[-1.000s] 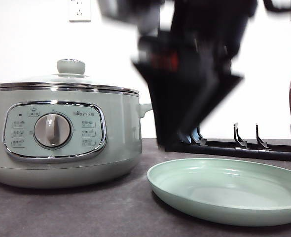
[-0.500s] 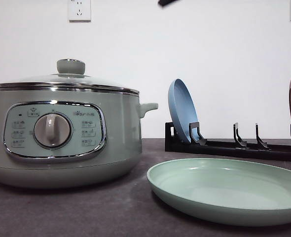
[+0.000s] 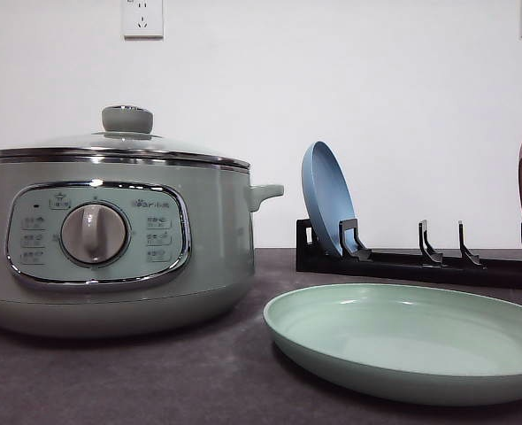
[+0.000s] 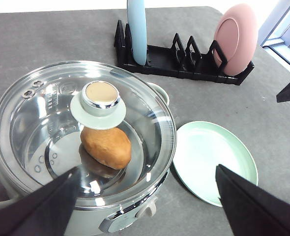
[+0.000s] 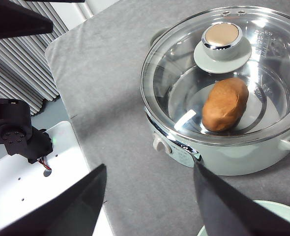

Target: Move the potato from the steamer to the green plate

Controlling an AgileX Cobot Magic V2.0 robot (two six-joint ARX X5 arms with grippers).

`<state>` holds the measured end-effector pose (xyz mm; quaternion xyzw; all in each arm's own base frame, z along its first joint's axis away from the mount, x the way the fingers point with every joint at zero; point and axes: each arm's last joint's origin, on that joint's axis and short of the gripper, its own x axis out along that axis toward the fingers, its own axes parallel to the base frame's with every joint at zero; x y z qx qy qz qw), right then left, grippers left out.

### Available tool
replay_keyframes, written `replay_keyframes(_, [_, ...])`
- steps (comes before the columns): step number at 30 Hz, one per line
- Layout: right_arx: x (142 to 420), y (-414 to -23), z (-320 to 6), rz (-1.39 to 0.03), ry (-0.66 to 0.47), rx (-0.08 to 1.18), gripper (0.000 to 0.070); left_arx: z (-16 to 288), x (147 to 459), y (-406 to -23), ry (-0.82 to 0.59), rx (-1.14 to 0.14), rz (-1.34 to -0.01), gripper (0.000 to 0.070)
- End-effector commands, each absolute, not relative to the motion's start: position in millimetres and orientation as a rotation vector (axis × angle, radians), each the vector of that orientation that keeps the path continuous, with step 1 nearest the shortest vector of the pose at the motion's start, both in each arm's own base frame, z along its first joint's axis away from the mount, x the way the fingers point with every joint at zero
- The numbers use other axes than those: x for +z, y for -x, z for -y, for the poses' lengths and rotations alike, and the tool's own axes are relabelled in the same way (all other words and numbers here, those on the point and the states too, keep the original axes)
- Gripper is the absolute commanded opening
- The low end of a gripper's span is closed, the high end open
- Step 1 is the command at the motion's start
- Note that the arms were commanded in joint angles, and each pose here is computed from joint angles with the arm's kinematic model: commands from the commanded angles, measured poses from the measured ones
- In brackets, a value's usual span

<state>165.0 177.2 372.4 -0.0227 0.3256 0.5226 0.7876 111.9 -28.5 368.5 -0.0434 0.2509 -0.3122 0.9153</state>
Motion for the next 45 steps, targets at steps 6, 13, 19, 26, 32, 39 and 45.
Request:
replay_keyframes(6, [375.1, -165.3, -180.4, -0.698, 0.051, 1.138, 0.0348, 29.2, 378.3, -114.2, 0.116, -0.647, -0.489, 0.0560])
replay_keyframes(13, [374.8, -165.1, -180.3, -0.698, 0.058, 1.140, 0.0348, 34.1, 407.3, -144.3, 0.144, -0.641, -0.541, 0.0560])
replay_keyframes(19, [373.7, -164.5, -179.7, -0.709, 0.068, 1.139, 0.0348, 46.6, 433.9, -188.0, 0.123, -0.597, -0.650, 0.0555])
replay_keyframes(26, [372.2, -164.0, -178.8, -0.717, 0.089, 1.134, 0.0348, 75.4, 437.3, -240.8, 0.024, -0.527, -0.796, 0.0554])
replay_keyframes(32, [371.7, -163.7, -178.5, -0.724, 0.092, 1.134, 0.0348, 102.4, 419.8, -276.6, -0.065, -0.478, -0.920, 0.0554])
replay_keyframes(39, [371.1, -163.4, -178.2, -0.732, 0.093, 1.132, 0.0348, 126.6, 389.0, -301.3, -0.120, -0.476, -1.031, 0.0554])
replay_keyframes(45, [370.5, -163.0, -177.9, -0.740, 0.095, 1.131, 0.0348, 139.7, 367.7, -313.9, -0.169, -0.449, -1.104, 0.0554])
